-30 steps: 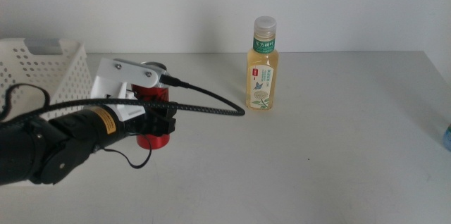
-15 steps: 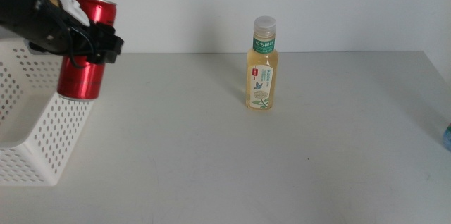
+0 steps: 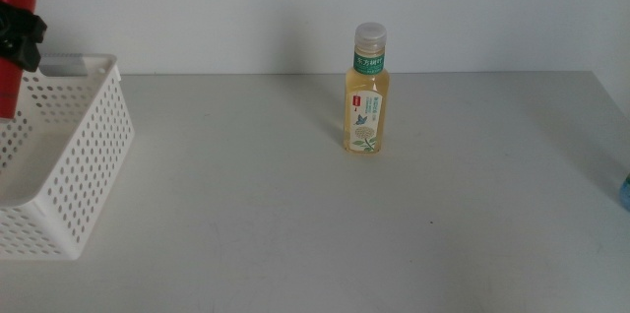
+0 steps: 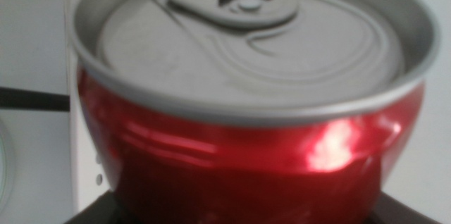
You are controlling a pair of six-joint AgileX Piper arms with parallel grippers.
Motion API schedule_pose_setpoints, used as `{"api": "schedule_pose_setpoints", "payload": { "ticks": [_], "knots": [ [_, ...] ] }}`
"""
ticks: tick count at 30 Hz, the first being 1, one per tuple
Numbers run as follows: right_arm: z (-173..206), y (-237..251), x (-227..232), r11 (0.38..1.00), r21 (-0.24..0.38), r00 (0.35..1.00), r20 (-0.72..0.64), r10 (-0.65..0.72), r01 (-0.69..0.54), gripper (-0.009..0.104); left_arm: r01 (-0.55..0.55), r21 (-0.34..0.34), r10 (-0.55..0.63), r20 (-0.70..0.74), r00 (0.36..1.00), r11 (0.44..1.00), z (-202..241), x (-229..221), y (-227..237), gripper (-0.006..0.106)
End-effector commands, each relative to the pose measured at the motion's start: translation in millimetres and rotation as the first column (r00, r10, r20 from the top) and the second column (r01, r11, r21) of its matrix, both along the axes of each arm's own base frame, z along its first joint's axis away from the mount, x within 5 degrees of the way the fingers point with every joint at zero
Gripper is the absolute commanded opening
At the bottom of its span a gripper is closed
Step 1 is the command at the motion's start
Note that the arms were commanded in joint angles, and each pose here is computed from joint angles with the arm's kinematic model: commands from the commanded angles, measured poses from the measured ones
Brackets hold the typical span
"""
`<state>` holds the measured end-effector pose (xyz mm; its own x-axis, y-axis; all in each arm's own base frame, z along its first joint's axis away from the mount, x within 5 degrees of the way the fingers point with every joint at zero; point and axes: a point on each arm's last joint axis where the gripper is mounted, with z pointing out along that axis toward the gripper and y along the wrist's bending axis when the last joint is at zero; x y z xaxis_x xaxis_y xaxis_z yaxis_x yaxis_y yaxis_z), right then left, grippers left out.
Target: Use arms to grab the bottles and put them into the dustbin to the left of the table.
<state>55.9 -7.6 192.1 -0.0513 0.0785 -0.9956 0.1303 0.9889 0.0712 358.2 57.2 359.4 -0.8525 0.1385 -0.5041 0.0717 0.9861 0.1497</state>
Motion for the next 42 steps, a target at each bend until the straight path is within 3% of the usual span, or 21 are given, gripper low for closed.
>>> {"api": "schedule_pose_setpoints", "payload": {
  "ticks": [1, 12, 28, 33, 34, 35, 39, 42],
  "knots": [
    [11, 0, -2, 1.000, -0.031, 0.995, 0.097, 0.003, 0.000, 0.094, -0.009, 0.007, 0.008, 0.099, 0.995, 1.000, 22, 0, 10, 0.017],
    [11, 0, -2, 1.000, -0.031, 0.995, 0.097, 0.003, 0.000, 0.094, -0.084, -0.006, 0.083, -0.073, 0.994, 0.996, -43, 30, 50, 0.017],
    [11, 0, -2, 1.000, -0.031, 0.995, 0.097, 0.003, 0.000, 0.094, -0.103, -0.047, 0.084, -0.315, 0.945, 0.994, -130, 56, 58, 0.019],
    [11, 0, -2, 1.000, -0.031, 0.995, 0.097, 0.003, 0.000, 0.094, -0.108, -0.065, 0.082, -0.319, 0.944, 0.992, -132, 56, 57, 0.036],
    [11, 0, -2, 1.000, -0.031, 0.995, 0.097, 0.003, 0.000, 0.094, -0.110, -0.072, 0.081, -0.319, 0.944, 0.991, -132, 56, 56, 0.046],
    [11, 0, -2, 1.000, -0.031, 0.995, 0.097, 0.003, 0.000, 0.094, -0.111, -0.078, 0.081, -0.319, 0.944, 0.991, -132, 56, 55, 0.066],
    [11, 0, -2, 1.000, -0.031, 0.995, 0.097, 0.003, 0.000, 0.094, -0.110, -0.079, 0.079, -0.323, 0.943, 0.991, -129, 55, 55, 0.091],
    [11, 0, -2, 1.000, -0.031, 0.995, 0.097, 0.003, 0.000, 0.094, -0.132, -0.083, 0.099, -0.317, 0.943, 0.988, -118, 51, 54, 0.094]
  ]
}}
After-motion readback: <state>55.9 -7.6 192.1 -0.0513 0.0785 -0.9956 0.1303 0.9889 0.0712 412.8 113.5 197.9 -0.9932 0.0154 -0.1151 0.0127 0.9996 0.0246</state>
